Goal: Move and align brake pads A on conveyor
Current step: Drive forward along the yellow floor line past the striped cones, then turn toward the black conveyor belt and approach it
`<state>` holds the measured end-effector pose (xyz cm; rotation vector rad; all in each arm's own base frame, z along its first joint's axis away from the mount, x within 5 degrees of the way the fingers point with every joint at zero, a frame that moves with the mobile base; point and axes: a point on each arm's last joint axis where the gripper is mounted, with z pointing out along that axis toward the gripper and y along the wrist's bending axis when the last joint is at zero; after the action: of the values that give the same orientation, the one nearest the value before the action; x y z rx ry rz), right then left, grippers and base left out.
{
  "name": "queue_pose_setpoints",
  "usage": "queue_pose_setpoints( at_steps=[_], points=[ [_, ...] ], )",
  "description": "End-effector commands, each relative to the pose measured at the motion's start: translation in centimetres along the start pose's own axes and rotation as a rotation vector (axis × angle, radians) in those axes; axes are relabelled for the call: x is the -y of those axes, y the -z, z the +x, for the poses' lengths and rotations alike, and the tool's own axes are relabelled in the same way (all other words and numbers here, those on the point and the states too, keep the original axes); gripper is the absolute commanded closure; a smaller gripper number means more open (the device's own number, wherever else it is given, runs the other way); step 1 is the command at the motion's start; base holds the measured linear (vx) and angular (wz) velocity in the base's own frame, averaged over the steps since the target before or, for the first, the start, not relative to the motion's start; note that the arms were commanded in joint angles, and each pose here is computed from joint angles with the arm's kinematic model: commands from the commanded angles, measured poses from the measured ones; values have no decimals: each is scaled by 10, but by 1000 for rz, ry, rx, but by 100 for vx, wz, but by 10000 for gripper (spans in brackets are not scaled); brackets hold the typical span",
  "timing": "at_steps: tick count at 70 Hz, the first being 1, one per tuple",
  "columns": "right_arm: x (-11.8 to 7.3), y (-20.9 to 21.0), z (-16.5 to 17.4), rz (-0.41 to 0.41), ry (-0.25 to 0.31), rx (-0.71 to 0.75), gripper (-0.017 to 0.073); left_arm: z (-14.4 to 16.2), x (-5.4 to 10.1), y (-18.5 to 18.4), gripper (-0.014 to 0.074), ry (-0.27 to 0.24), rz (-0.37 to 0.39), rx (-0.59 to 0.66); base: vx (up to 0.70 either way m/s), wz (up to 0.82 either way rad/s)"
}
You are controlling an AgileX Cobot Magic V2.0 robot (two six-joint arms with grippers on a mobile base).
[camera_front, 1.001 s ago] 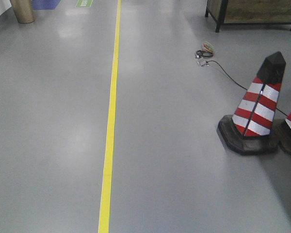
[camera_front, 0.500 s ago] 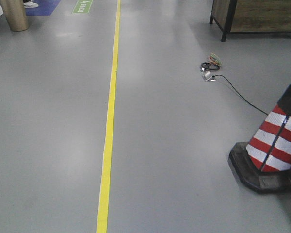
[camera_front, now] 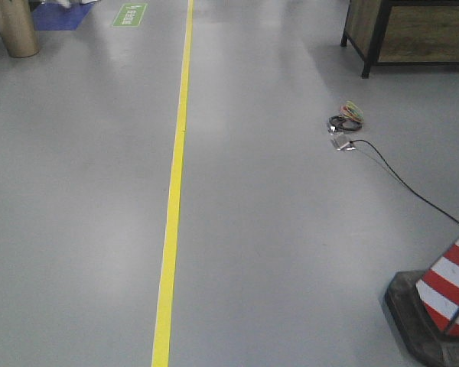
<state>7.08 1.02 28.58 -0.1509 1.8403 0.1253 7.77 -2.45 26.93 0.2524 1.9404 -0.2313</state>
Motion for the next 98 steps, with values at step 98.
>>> queue_pose_setpoints(
  at_steps=[98],
  points=[
    [-1,3,-17,-10,20,117,557,-16,1,2,600,5,5,104,28,-60]
  ],
)
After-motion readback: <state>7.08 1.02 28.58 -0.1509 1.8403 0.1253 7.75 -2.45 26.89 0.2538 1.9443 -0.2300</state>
